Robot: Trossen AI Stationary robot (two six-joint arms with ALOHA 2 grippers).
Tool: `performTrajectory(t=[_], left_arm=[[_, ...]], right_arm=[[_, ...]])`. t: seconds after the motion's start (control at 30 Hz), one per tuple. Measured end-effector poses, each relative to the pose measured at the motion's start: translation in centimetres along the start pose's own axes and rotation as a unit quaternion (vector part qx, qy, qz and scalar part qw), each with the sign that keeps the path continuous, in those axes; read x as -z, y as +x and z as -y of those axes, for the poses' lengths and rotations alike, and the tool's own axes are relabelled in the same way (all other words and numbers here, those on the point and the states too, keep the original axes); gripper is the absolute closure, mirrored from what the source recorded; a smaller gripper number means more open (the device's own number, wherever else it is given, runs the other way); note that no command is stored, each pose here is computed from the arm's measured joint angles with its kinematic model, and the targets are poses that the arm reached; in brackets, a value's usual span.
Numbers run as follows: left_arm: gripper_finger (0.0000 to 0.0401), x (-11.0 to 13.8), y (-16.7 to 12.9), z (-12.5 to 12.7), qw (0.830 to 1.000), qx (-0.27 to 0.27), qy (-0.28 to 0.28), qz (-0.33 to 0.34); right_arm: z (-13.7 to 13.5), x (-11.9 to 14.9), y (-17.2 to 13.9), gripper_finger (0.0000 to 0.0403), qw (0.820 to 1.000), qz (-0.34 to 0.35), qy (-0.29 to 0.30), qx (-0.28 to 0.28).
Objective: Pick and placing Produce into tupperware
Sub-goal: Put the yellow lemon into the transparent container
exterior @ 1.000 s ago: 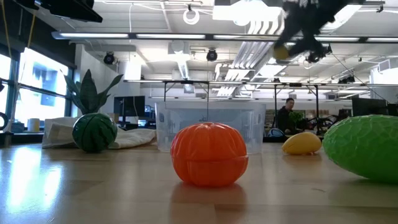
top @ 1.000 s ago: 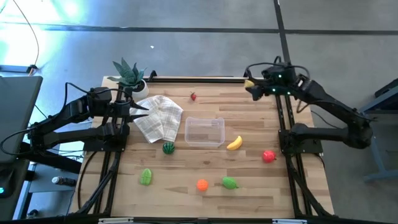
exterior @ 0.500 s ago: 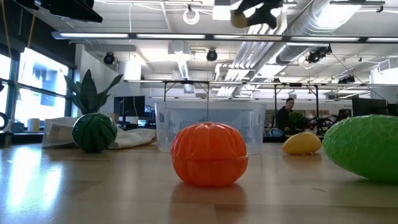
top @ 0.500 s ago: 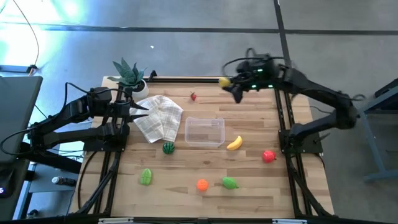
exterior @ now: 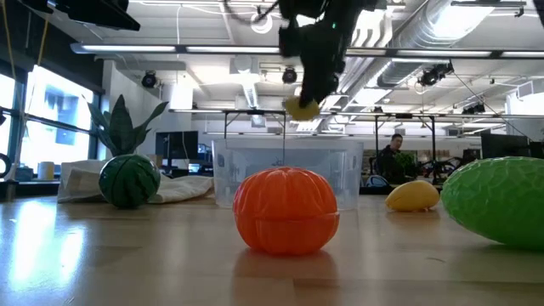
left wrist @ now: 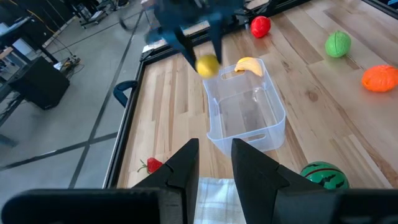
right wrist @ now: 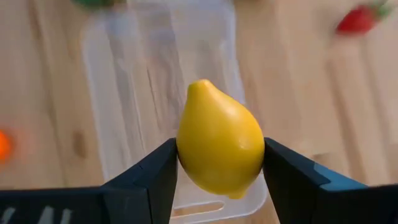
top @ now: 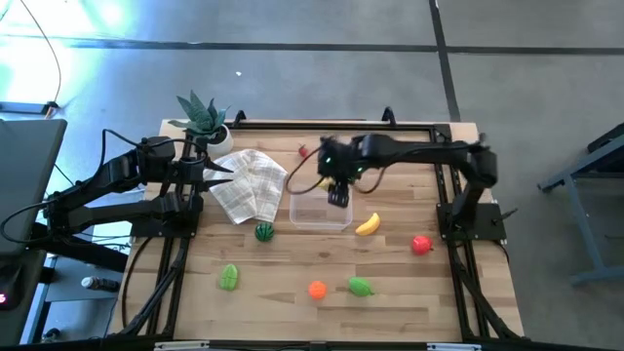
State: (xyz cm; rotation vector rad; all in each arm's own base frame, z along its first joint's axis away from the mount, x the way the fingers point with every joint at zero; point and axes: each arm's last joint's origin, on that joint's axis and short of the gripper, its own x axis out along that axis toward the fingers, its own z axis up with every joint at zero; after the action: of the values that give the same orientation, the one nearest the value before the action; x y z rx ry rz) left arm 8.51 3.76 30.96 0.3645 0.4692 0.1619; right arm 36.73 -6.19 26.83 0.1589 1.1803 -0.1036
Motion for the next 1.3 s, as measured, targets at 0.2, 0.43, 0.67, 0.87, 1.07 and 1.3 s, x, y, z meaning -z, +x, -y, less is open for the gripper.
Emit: performTrajectory(t=[0.2, 0.43, 0.67, 0.87, 1.07, 1.3], left_arm=[[0.0316, 0.0, 0.0, 0.0, 1.0, 0.0, 0.0, 0.0], [0.0316, 0.0, 0.0, 0.0, 1.0, 0.0, 0.0, 0.0], [0.0316, 0.0, 0.0, 0.0, 1.0, 0.0, 0.0, 0.0], [0.0316, 0.0, 0.0, 0.0, 1.0, 0.0, 0.0, 0.0], [0.0316, 0.0, 0.0, 0.0, 1.0, 0.0, 0.0, 0.0], [0.0316, 0.0, 0.0, 0.0, 1.0, 0.0, 0.0, 0.0]], right_arm=[[-1.2, 0.1, 4.8, 0.021, 0.998, -0.063, -0.031, -0.005], [-1.9, 0.6, 7.8, 0.021, 0.993, -0.11, -0.051, -0.001], [-1.3, 0.9, 8.8, 0.021, 0.991, -0.129, -0.038, 0.011], [-1.2, 0.8, 9.2, 0.021, 0.991, -0.128, -0.04, 0.012], [-1.2, 0.9, 9.6, 0.021, 0.99, -0.134, -0.049, 0.009], [-1.1, 1.1, 10.6, 0.021, 0.988, -0.145, -0.05, 0.008]])
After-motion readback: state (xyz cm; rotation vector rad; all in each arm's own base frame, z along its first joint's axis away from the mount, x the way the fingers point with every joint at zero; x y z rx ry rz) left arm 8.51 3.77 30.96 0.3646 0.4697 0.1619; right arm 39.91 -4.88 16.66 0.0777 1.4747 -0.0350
